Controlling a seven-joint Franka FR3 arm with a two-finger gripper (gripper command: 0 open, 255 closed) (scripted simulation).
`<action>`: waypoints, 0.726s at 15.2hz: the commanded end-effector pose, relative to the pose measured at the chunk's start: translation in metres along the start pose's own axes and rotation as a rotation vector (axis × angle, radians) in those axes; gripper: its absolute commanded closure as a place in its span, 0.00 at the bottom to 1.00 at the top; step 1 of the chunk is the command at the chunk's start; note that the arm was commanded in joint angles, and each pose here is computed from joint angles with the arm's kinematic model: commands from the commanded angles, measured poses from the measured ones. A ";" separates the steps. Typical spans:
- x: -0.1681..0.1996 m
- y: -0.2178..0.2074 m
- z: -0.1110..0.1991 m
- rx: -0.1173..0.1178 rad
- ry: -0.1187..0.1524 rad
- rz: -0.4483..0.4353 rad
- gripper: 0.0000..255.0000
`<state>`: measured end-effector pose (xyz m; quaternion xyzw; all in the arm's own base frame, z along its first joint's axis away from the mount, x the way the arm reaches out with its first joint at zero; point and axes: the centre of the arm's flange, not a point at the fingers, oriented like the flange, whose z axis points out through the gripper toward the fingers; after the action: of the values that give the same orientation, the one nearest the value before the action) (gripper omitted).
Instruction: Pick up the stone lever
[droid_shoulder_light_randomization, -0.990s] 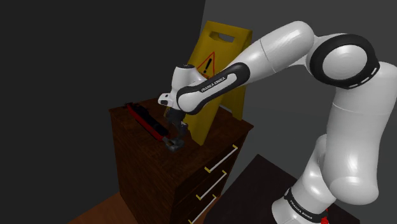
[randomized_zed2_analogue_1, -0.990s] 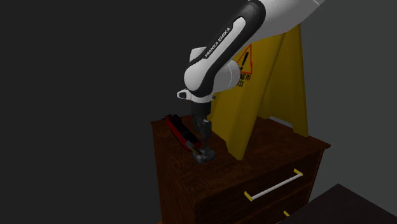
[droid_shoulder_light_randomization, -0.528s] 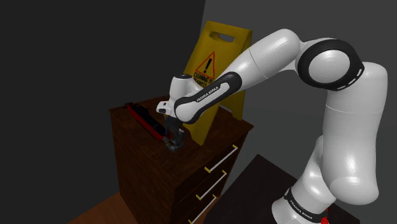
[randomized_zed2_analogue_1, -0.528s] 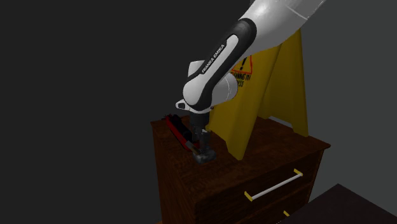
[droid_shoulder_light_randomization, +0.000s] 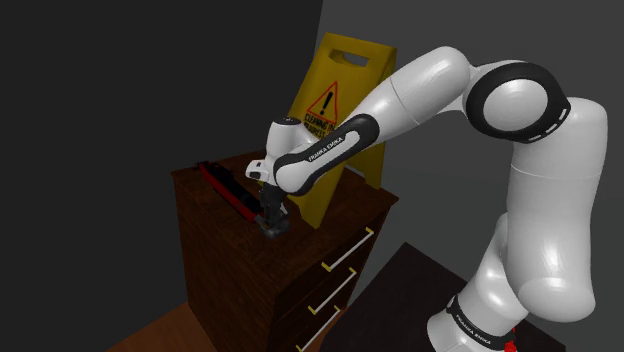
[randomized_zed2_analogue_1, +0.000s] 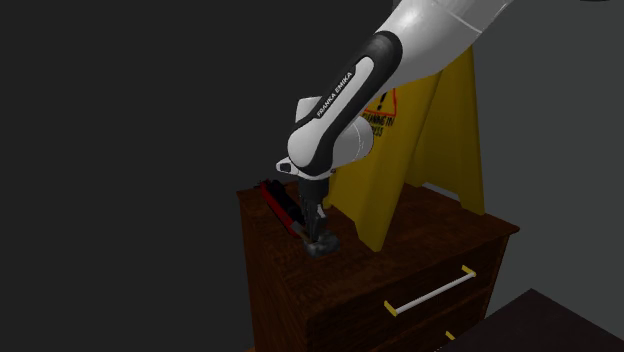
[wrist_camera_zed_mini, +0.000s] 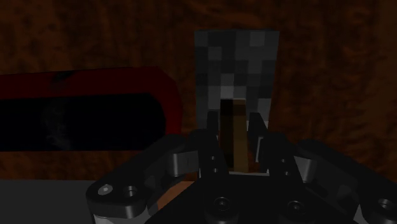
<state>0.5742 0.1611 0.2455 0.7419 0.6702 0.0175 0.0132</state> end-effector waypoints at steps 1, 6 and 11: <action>0.000 0.000 0.001 0.001 -0.001 0.000 1.00; 0.000 0.001 -0.015 0.001 -0.001 0.000 1.00; 0.000 0.002 -0.041 0.001 -0.001 0.000 1.00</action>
<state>0.5739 0.1619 0.2814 0.7420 0.6701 0.0171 0.0131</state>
